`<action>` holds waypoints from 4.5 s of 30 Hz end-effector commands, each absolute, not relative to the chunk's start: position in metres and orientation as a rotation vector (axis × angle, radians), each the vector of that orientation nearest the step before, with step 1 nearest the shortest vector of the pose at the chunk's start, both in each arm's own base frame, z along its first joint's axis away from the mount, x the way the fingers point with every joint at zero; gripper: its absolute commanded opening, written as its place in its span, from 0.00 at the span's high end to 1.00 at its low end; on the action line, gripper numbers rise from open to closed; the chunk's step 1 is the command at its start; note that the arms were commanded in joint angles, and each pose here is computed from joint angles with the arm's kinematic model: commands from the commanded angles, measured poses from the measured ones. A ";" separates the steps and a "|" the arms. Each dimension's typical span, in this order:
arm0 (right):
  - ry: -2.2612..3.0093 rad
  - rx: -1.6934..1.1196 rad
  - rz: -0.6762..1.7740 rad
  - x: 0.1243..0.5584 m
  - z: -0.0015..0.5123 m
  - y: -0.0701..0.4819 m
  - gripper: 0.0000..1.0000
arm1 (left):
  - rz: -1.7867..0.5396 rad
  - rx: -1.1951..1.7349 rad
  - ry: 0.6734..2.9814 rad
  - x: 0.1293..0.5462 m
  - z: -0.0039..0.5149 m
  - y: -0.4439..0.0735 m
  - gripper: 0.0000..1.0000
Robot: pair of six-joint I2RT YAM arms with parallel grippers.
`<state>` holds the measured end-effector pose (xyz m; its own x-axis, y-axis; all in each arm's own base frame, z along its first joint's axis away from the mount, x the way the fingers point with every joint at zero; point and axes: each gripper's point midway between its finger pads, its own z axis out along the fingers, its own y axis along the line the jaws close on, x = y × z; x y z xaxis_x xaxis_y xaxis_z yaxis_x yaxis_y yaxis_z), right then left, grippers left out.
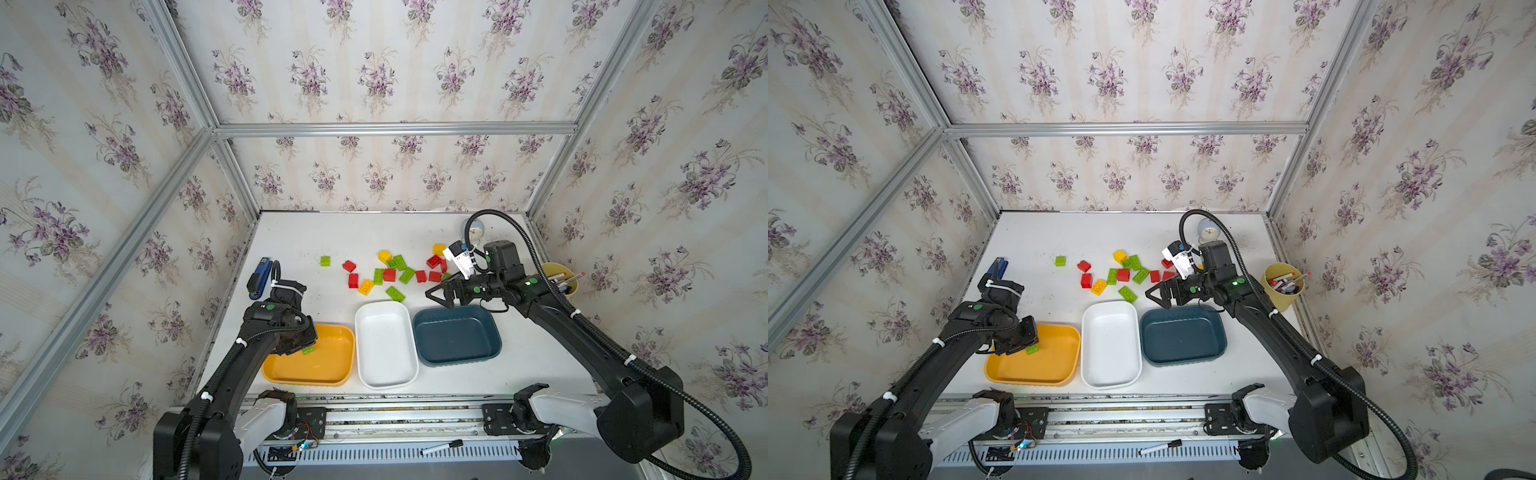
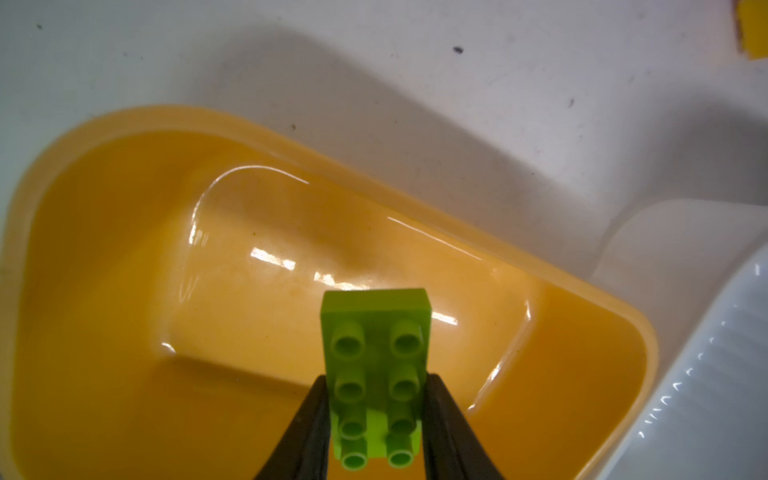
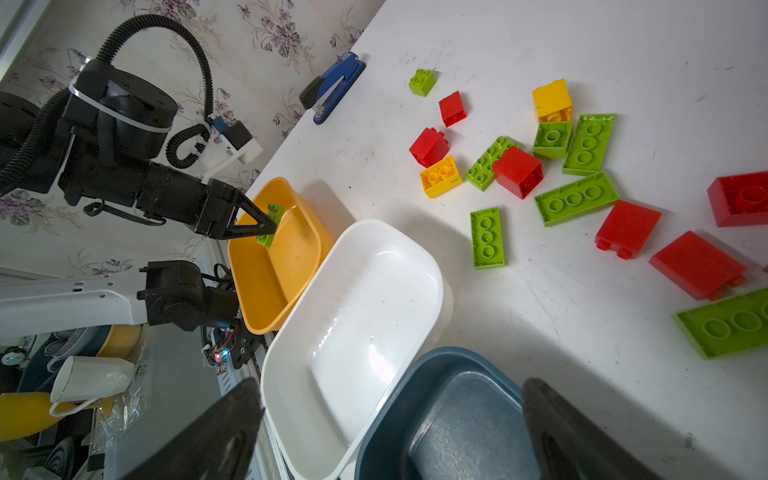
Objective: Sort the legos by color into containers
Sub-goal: 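Carry the green brick with the left gripper and drop it into the yellow tray, then move the left gripper back over the small lime-green 2x2 brick, then lower the left gripper and close it on the small green brick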
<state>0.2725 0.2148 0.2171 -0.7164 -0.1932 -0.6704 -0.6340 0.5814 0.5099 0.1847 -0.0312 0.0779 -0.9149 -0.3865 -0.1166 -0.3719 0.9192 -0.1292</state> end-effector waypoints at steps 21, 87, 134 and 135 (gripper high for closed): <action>2.215 -0.665 1.021 0.283 0.226 0.219 0.00 | -0.113 -0.363 2.847 0.296 0.149 -0.045 0.38; 2.302 -0.607 0.900 0.299 0.222 0.209 0.00 | -0.130 -0.031 3.060 0.496 0.035 -0.033 0.17; 2.252 -0.561 0.946 0.318 0.255 0.218 0.00 | 0.080 0.039 3.182 0.480 0.025 -0.011 0.24; 2.251 -0.560 0.949 0.318 0.255 0.219 0.00 | 0.051 0.046 3.189 0.479 0.024 -0.013 0.24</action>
